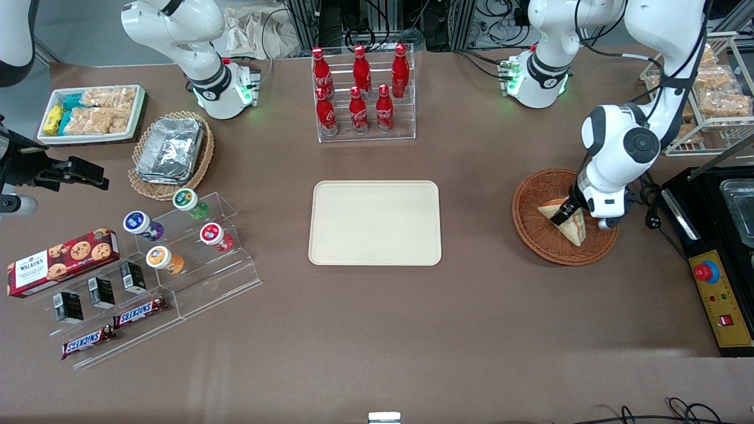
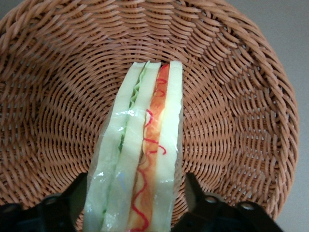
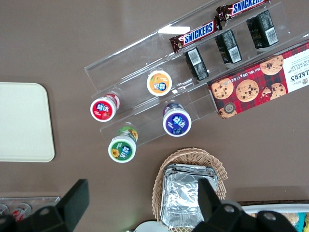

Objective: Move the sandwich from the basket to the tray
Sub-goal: 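Lower the left gripper and close it on the wrapped sandwich, then lift the sandwich out of the basket and carry it toward the tray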

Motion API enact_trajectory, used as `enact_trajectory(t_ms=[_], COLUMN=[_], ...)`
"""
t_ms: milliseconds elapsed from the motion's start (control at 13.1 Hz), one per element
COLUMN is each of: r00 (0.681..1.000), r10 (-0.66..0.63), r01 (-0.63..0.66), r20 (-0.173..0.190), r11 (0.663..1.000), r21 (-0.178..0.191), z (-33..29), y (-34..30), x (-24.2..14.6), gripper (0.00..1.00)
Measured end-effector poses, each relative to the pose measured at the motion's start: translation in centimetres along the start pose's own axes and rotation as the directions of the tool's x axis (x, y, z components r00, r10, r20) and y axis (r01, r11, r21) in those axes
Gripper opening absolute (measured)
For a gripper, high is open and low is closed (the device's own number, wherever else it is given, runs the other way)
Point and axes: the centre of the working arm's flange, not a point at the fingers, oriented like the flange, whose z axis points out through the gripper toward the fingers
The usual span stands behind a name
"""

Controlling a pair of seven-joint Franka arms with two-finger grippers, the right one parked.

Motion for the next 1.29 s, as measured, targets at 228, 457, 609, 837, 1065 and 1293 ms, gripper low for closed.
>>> enact_trajectory(t_ms=[228,457,609,837,1065,1293], r00=[1.0,1.0,0.998,0.976,0.945,0.907], r10=[0.002,0.005,0.054,0.2,0.298,0.41], r01=[-0.002,-0.006,-0.054,-0.209,-0.314,-0.419], r20=[-0.005,-0.007,0.014,0.086,0.134,0.096], r11=[1.0,1.0,0.998,0.972,0.941,0.902], r21=[-0.006,-0.007,0.033,0.105,0.128,0.105], z=[-0.2,-0.5,-2.3,-10.3,-20.7,-29.3], y=[0.2,0.4,1.0,2.6,4.5,8.7], x=[0.1,0.1,0.4,1.8,3.2,0.7], gripper=[0.46,0.38,0.34,0.25,0.25,0.25])
